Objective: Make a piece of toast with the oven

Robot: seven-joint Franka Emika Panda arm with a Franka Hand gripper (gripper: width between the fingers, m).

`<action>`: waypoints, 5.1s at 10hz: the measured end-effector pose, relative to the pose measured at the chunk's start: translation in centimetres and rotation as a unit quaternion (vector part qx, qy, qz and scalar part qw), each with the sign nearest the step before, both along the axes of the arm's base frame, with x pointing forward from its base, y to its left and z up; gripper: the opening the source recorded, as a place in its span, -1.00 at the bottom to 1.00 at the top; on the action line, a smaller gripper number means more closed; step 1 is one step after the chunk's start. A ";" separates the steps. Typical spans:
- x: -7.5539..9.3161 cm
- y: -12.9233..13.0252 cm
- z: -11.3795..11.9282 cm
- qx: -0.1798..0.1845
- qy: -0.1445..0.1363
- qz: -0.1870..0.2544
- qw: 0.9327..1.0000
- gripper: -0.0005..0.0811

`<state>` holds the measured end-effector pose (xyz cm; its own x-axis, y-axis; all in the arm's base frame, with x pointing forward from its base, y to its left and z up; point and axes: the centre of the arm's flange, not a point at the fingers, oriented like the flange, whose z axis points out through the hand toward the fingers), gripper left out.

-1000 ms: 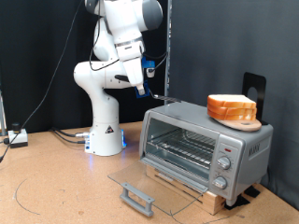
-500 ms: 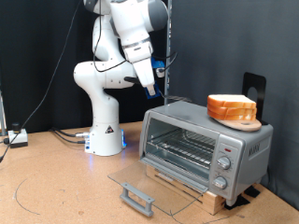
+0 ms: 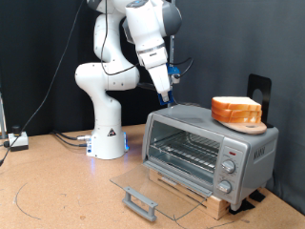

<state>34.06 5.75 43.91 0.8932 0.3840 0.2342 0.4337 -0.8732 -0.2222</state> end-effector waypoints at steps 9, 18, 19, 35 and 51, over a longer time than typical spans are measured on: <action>1.8 2.3 0.9 0.018 -0.013 -0.016 1.000 -0.02; 1.9 1.8 0.5 0.006 -0.002 -0.014 1.000 -0.02; 2.0 2.1 0.5 0.005 -0.001 -0.011 1.000 -0.02; 3.6 7.9 0.2 0.009 0.004 -0.024 1.000 -0.03; 6.5 6.8 1.5 0.087 -0.022 -0.035 0.995 -0.03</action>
<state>40.58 12.58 45.45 0.9037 0.2707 0.3318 0.3854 -0.8517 -0.3550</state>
